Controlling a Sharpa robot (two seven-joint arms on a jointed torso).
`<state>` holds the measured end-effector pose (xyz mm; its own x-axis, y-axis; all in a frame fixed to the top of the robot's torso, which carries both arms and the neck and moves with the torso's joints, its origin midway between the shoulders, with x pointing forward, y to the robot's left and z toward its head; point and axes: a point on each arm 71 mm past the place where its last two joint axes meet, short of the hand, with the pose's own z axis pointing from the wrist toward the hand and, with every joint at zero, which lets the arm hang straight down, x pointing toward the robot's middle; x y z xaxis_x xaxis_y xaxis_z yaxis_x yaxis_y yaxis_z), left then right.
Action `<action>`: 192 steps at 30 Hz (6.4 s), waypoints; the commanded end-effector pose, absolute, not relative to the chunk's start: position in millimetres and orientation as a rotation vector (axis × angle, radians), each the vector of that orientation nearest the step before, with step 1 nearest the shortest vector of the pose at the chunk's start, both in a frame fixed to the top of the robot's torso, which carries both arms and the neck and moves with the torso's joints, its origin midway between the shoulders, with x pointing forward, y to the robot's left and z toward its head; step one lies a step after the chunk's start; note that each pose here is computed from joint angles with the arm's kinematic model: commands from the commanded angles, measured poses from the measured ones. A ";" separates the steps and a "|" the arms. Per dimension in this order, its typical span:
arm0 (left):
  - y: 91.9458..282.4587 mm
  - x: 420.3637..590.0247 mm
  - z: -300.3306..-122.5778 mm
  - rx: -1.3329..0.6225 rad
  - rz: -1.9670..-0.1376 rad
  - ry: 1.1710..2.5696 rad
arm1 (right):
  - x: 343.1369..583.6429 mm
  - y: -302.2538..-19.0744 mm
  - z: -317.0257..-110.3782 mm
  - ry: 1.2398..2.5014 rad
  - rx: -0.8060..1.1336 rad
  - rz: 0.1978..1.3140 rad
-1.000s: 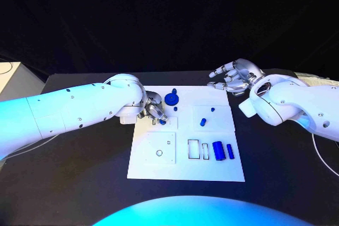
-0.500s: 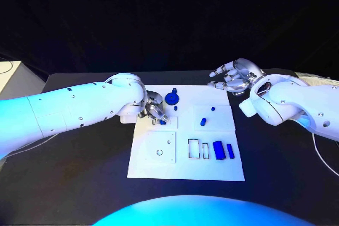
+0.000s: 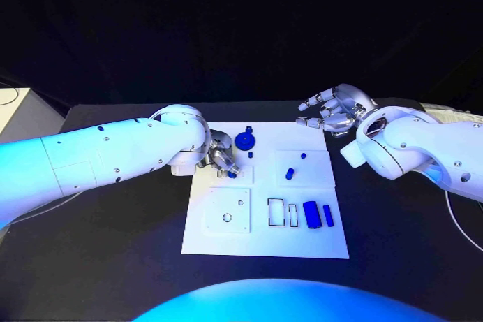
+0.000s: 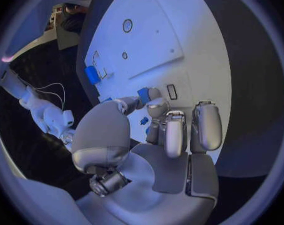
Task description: Assemble the parts on the task board
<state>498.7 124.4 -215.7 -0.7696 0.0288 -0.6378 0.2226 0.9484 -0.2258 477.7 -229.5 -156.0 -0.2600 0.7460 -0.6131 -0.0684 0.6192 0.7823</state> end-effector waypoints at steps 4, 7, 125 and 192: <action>128.0 492.8 -229.7 0.216 -0.319 2.470 | 477.4 -228.9 -156.0 1.665 0.553 0.862; 127.9 492.6 -229.6 0.214 -0.321 2.469 | 477.3 -228.8 -155.9 1.665 0.553 0.863; 117.6 497.8 -207.4 0.227 -0.351 2.391 | 480.5 -232.3 -159.5 1.661 0.530 0.840; 120.9 496.3 -217.5 0.236 -0.333 2.426 | 480.6 -231.9 -160.2 1.666 0.527 0.840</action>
<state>499.4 121.0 -210.7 -0.7436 0.0644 -0.6655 0.2466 0.9516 -0.1835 480.6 -232.7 -160.0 -0.2514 0.7290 -0.6367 -0.0775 0.6406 0.7640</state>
